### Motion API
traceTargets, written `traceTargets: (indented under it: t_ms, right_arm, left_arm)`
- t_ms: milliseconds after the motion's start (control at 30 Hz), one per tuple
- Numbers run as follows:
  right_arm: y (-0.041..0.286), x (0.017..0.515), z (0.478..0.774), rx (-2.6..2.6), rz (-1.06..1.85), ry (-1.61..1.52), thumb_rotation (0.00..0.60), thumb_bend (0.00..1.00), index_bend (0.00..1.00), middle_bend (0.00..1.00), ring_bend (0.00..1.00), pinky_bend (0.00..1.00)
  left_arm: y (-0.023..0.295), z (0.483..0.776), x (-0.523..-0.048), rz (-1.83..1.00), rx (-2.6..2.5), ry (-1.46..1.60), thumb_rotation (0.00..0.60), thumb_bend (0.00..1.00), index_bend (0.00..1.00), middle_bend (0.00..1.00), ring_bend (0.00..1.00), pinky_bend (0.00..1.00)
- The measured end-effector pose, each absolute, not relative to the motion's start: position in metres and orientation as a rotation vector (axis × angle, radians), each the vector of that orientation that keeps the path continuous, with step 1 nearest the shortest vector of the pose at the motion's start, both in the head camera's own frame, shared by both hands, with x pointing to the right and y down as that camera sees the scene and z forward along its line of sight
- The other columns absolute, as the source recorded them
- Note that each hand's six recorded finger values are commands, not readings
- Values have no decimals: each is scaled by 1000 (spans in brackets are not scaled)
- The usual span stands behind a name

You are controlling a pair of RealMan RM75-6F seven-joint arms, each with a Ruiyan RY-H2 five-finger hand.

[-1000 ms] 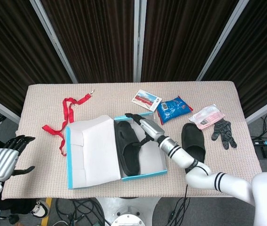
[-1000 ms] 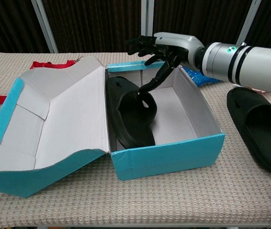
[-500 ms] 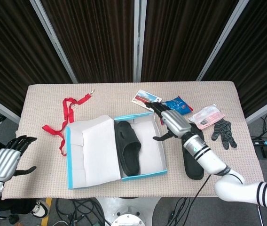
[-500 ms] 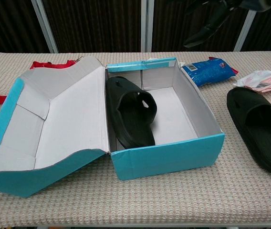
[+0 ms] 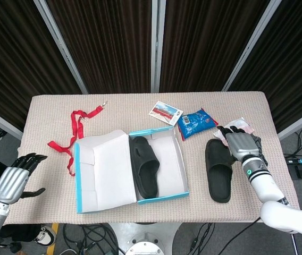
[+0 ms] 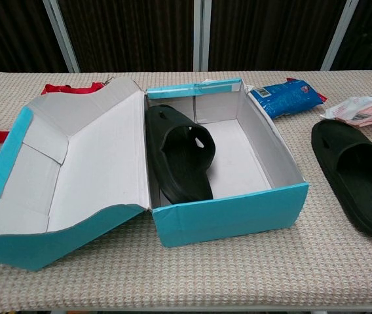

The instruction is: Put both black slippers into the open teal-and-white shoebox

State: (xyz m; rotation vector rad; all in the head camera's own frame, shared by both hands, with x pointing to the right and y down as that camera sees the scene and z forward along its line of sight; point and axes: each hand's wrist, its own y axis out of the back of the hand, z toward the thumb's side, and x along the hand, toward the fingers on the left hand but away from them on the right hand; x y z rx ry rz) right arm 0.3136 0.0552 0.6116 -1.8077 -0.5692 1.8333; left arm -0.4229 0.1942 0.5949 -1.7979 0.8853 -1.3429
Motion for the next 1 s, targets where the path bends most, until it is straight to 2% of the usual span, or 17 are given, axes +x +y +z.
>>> traceTargets:
  t_ms: [100,200,400,1000]
  right_arm:
    - [59,317,623,-1796,1871,-509,600,35,15,54,0,1]
    - [64,320,635,-1793,1893,-413,600,26,0,14,0,0]
    - [69,321,655,-1770,1913,-318,600,26,0,11,0,0]
    - [73,330,687,-1815,1975,-327,600,26,0,18,0,0]
  left_arm:
    - [194,594,-421,-1346,-1795,877,600,117,155,159,106,178]
    - [194,593,-419,-1348,-1793,871,600,117,155,159,106,178]
    - [195,595,-419,-1363,-1799,864,600,117,155,159,106,178]
    - [196,599,-421,-1381,-1801,844,600,117,155,159,106,178]
